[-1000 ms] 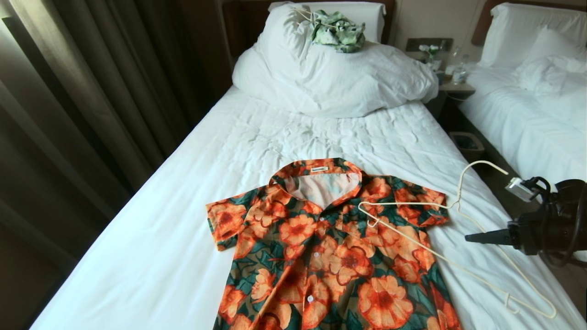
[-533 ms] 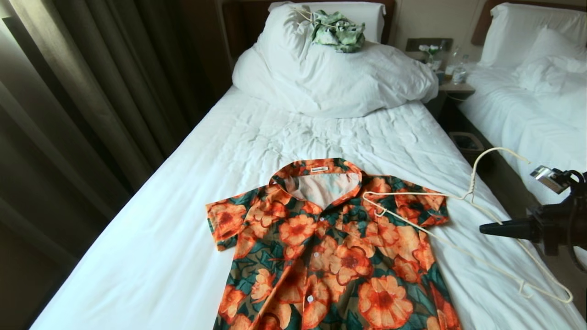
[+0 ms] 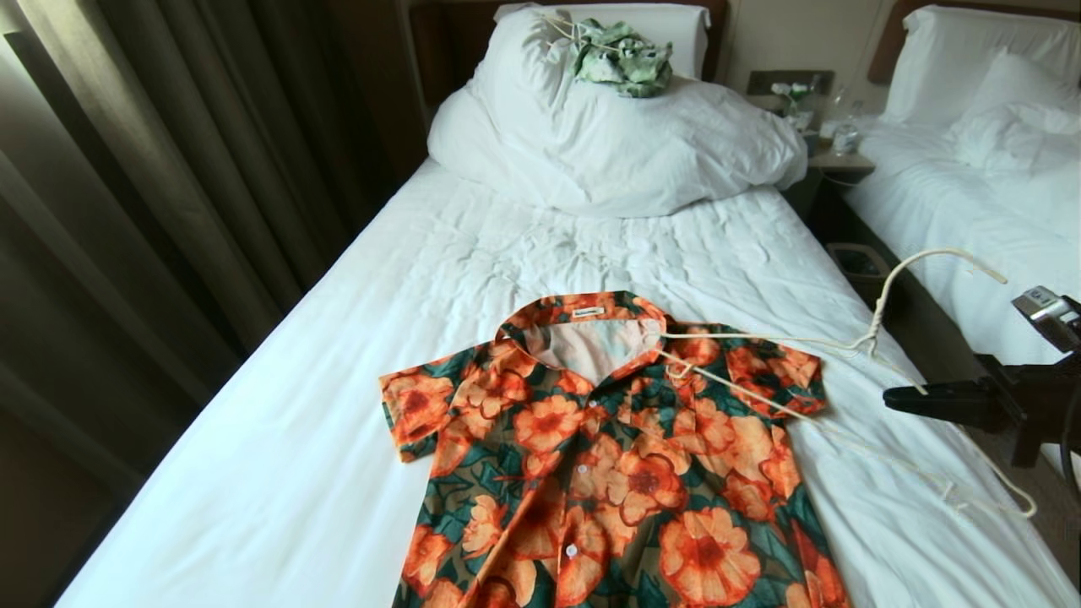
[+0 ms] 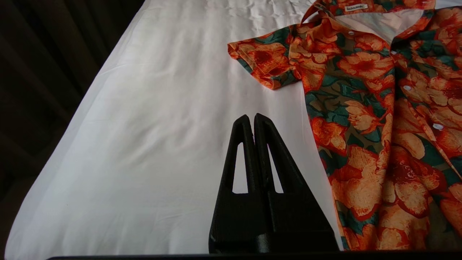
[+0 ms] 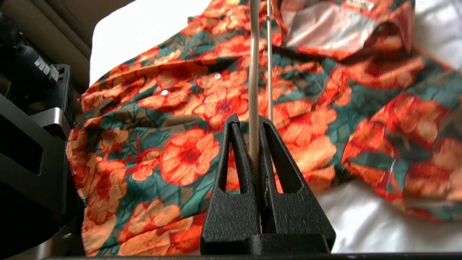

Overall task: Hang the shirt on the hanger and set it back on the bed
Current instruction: Lift the shirt and hanger

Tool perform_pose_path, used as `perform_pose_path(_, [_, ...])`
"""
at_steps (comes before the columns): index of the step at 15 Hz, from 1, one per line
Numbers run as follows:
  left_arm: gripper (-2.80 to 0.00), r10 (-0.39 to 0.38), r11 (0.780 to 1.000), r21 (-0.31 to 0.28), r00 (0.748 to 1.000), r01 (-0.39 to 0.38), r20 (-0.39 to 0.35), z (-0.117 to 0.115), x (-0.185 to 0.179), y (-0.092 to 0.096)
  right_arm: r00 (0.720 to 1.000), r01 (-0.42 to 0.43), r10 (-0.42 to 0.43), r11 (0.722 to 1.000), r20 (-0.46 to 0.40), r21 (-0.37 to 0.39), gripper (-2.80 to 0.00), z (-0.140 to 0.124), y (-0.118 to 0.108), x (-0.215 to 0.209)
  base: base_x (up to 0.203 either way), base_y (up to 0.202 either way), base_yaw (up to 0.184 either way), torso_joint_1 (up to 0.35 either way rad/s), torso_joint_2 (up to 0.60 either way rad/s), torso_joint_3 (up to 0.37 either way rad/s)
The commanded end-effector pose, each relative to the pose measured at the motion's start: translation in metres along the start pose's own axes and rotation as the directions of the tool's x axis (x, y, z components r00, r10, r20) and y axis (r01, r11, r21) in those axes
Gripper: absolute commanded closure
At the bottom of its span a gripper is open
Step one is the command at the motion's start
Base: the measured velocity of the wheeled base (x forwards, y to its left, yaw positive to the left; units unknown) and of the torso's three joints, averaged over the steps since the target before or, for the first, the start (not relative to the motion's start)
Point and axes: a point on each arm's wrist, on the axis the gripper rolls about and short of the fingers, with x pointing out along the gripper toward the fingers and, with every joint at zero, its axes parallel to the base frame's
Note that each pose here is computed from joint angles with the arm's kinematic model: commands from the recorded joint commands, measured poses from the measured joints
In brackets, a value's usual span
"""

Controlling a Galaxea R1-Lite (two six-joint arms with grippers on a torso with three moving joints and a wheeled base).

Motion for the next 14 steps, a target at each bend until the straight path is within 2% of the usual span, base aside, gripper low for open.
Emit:
perform_pose_path(1, [0.0, 0.0, 1.0, 0.0, 1.0, 0.0, 0.001, 0.0, 0.0, 0.0, 0.994, -0.062, 0.068, 0.994, 0.08, -0.085, 0.0, -0.011, -0.02, 0.012, 0.0, 0.0, 0.0, 0.0, 0.0, 0.0])
perform_pose_path(3, [0.0, 0.0, 1.0, 0.0, 1.0, 0.0, 0.001, 0.0, 0.0, 0.0, 0.987, -0.112, 0.127, 0.983, 0.1, -0.148, 0.0, -0.008, -0.025, 0.028, 0.0, 0.0, 0.0, 0.0, 0.0, 0.0])
perform_pose_path(6, [0.0, 0.0, 1.0, 0.0, 1.0, 0.0, 0.001, 0.0, 0.0, 0.0, 0.976, -0.156, 0.179, 0.972, 0.124, -0.177, 0.0, 0.002, -0.008, 0.032, 0.0, 0.0, 0.0, 0.0, 0.0, 0.0])
perform_pose_path(8, [0.0, -0.006, 1.0, 0.01, 1.0, 0.006, 0.001, 0.0, 0.0, 0.0, 0.977, -0.151, 0.175, 0.971, 0.125, -0.183, 0.0, 0.006, 0.002, 0.029, 0.0, 0.0, 0.0, 0.0, 0.0, 0.0])
perform_pose_path(10, [0.0, -0.006, 1.0, 0.005, 1.0, 0.006, 0.001, 0.0, 0.0, 0.0, 0.982, -0.112, 0.139, 0.974, 0.128, -0.197, 0.0, 0.013, 0.01, 0.015, 0.0, 0.0, 0.0, 0.0, 0.0, 0.0])
perform_pose_path(12, [0.0, -0.009, 1.0, 0.012, 1.0, 0.009, 0.001, 0.0, 0.0, 0.0, 0.985, -0.085, 0.112, 0.976, 0.131, -0.199, 0.0, 0.017, 0.01, 0.006, 0.0, 0.0, 0.0, 0.0, 0.0, 0.0])
perform_pose_path(14, [0.0, -0.034, 0.995, 0.092, 0.999, 0.033, 0.001, 0.001, 0.0, -0.001, 0.988, -0.044, 0.075, 0.974, 0.135, -0.222, 0.0, 0.028, 0.013, -0.006, 0.0, 0.0, 0.0, 0.0, 0.0, 0.0])
